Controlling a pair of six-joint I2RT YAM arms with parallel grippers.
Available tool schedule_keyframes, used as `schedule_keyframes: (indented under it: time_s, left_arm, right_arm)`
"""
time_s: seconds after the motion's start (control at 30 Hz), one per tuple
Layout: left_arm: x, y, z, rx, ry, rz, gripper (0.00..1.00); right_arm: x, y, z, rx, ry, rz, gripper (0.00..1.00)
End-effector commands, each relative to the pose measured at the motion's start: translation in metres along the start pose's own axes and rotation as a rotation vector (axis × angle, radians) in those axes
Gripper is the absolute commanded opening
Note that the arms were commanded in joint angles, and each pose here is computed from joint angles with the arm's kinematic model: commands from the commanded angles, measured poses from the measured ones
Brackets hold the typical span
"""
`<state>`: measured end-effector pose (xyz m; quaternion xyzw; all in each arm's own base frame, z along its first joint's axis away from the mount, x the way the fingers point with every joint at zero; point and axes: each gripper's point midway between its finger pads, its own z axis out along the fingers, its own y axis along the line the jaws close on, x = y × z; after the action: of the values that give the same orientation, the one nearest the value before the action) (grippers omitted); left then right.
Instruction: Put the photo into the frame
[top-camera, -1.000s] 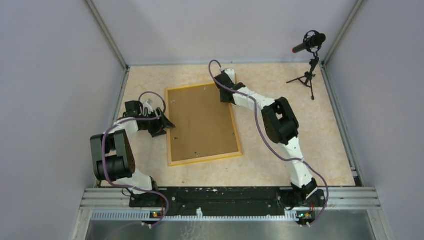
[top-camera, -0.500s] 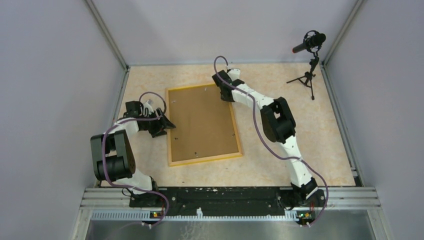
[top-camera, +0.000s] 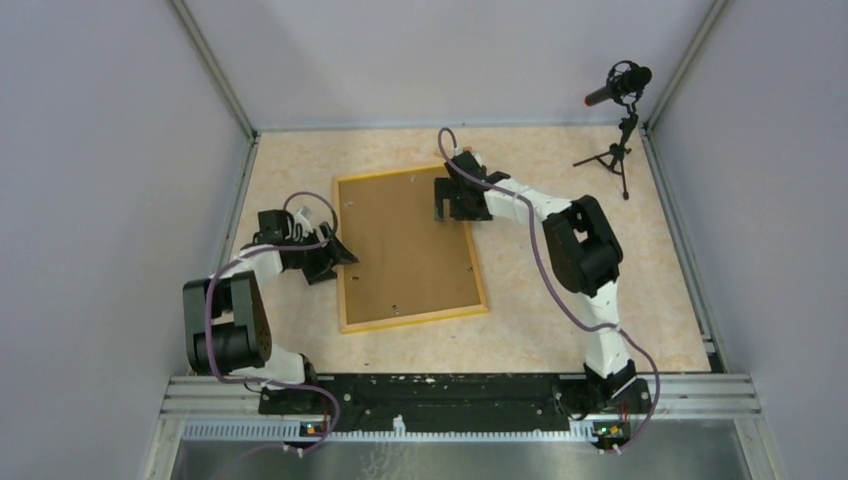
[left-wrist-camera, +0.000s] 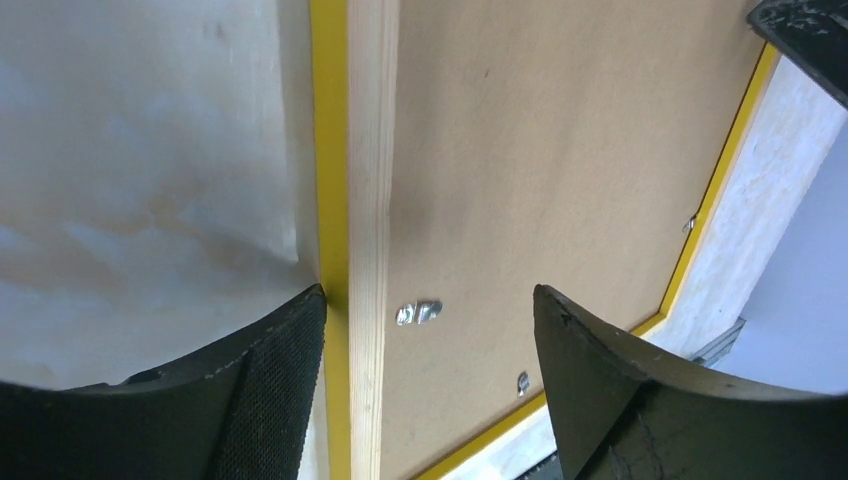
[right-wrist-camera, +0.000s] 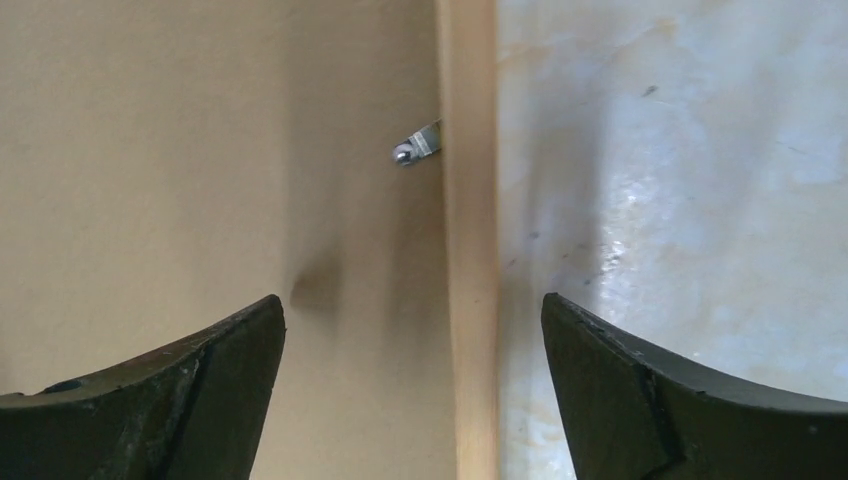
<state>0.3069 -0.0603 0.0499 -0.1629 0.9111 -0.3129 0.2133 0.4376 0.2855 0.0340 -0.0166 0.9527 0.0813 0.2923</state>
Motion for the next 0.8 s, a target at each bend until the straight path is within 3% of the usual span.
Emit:
schedule_keyframes:
  time_s: [0.0, 0.3, 0.47, 0.63, 0.77]
  left_arm:
    - [0.036, -0.009, -0.005, 0.039, 0.025, -0.105, 0.79]
    - [0.131, -0.083, -0.019, 0.170, 0.094, -0.138, 0.82]
    - [0.165, -0.137, -0.043, 0.391, 0.129, -0.005, 0.94]
    - [0.138, -0.157, -0.070, 0.417, -0.055, 0.236, 0.99]
    - [0.073, -0.151, -0.085, 0.195, -0.334, 0.341, 0.98]
  right_arm:
    - [0.002, 0.033, -0.013, -0.229, 0.010, -0.081, 0.97]
    - [-0.054, 0.087, -0.010, -0.420, -0.109, -0.139, 0.99]
    - [-0.083, 0.120, -0.025, -0.503, -0.106, -0.221, 0.99]
    - [-0.140, 0.073, -0.083, -0.206, -0.204, -0.187, 0.99]
    - [-0.115, 0.023, -0.126, -0.052, -0.156, -0.073, 0.99]
